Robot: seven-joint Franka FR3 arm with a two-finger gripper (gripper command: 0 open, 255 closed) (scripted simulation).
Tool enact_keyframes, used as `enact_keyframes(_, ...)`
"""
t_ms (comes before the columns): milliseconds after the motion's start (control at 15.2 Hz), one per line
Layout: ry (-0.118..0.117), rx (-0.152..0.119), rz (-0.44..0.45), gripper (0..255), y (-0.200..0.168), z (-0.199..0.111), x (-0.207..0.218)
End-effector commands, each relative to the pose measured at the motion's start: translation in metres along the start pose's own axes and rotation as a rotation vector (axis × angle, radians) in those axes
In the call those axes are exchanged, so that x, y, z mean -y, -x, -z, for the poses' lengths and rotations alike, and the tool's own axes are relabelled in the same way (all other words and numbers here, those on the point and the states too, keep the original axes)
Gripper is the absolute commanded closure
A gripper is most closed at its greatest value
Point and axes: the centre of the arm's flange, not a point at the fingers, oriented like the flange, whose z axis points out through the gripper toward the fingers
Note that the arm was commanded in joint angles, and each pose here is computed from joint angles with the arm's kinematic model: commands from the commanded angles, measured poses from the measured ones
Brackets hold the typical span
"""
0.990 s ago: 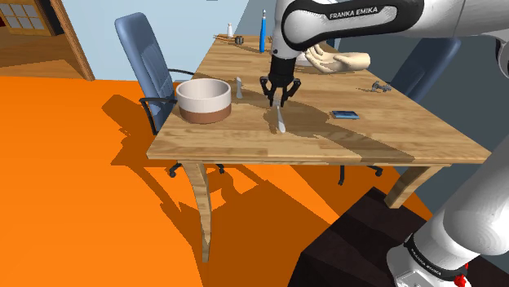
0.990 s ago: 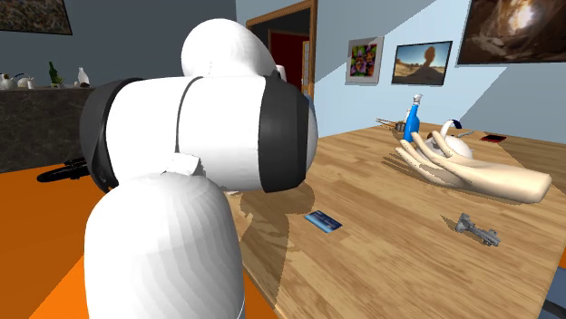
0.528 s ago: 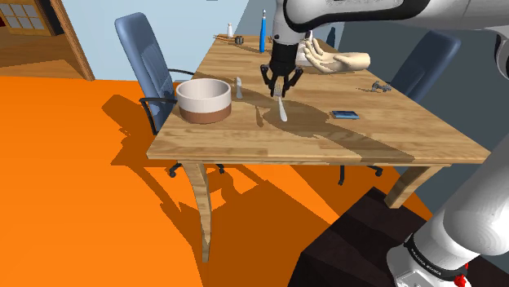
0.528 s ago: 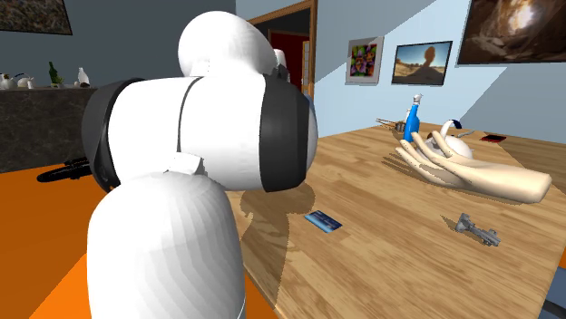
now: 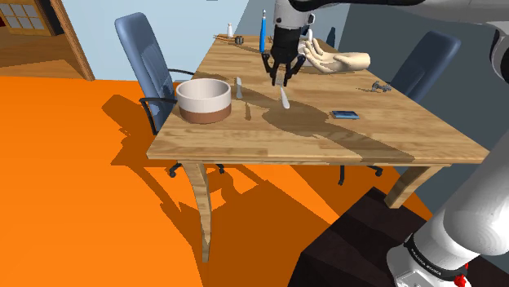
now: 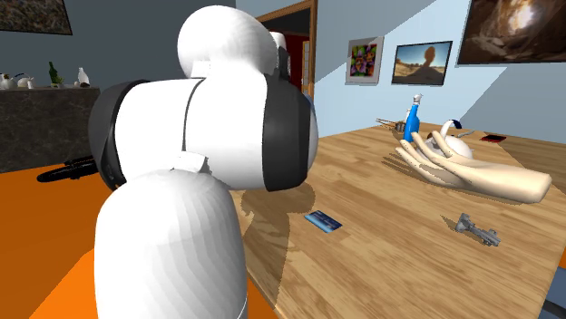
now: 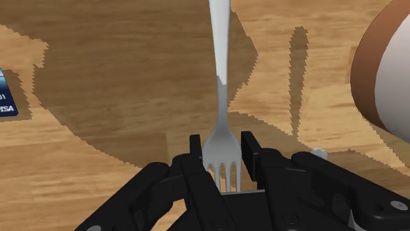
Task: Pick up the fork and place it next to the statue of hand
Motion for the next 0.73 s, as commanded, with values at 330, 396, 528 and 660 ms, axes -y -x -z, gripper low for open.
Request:
enact_keyframes(330, 0.000, 0.000, 0.000, 255, -0.002, 0.039, 0.001)
enact_keyframes(396, 0.000, 0.000, 0.000, 255, -0.003, 0.044, 0.001)
enact_keyframes(528, 0.000, 0.000, 0.000, 255, -0.003, 0.054, 0.001)
enact_keyframes(660, 0.000, 0.000, 0.000, 255, -0.004, 0.065, 0.001)
